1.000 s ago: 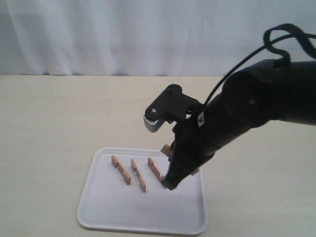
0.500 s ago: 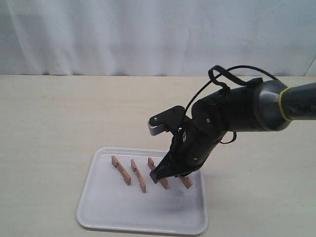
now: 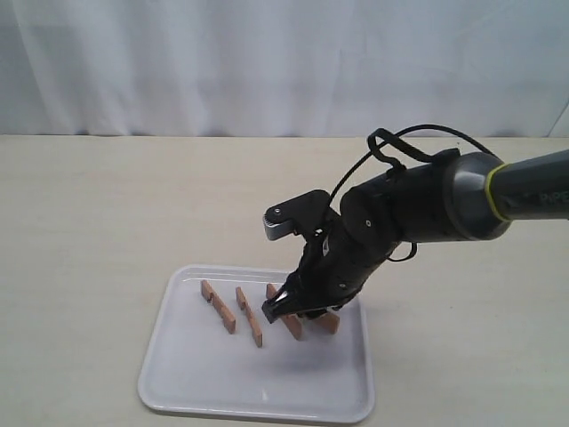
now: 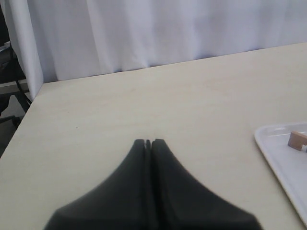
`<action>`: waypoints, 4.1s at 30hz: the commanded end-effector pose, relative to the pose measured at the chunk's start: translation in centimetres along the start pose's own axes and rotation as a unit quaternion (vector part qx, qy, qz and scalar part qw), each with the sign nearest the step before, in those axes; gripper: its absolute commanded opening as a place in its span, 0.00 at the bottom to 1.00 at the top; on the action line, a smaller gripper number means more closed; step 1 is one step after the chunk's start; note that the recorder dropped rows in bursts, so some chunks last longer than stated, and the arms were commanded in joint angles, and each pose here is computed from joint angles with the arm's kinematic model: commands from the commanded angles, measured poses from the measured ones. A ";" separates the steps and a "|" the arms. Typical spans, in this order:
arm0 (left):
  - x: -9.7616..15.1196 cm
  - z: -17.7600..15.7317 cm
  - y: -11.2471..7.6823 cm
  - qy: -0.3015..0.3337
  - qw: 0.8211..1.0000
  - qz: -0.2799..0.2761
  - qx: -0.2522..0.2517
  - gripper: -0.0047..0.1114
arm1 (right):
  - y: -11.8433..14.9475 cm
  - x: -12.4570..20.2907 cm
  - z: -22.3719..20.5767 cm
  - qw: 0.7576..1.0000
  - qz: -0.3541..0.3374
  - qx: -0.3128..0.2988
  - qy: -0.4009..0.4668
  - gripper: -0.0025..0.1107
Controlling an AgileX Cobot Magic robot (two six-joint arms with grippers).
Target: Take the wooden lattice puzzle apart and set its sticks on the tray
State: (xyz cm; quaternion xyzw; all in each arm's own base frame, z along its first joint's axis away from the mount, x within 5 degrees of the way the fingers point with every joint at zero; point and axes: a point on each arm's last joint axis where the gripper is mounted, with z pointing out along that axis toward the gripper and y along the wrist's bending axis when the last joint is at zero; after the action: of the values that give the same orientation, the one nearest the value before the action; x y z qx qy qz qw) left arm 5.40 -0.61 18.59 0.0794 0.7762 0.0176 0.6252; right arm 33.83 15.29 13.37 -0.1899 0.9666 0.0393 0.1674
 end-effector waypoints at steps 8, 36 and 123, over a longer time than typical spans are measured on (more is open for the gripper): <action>0.0 0.0 0.0 -0.004 1.000 -0.003 -0.002 0.04 | -0.3 -1.3 -7.5 0.999 -0.004 0.006 -0.033 0.37; 0.0 0.0 0.0 -0.004 1.000 -0.003 -0.002 0.04 | -7.3 17.3 -21.9 0.913 0.196 0.130 -0.334 0.06; 0.0 0.0 0.0 -0.004 1.000 -0.003 -0.002 0.04 | -3.3 28.6 -15.5 0.862 0.162 0.128 -0.463 0.06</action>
State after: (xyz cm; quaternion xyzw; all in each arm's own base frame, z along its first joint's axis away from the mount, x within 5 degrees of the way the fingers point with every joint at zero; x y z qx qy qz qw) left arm 5.40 -0.61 18.59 0.0794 0.7762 0.0176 0.6252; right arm 5.38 -0.01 18.28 0.0329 0.7915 0.0250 0.6098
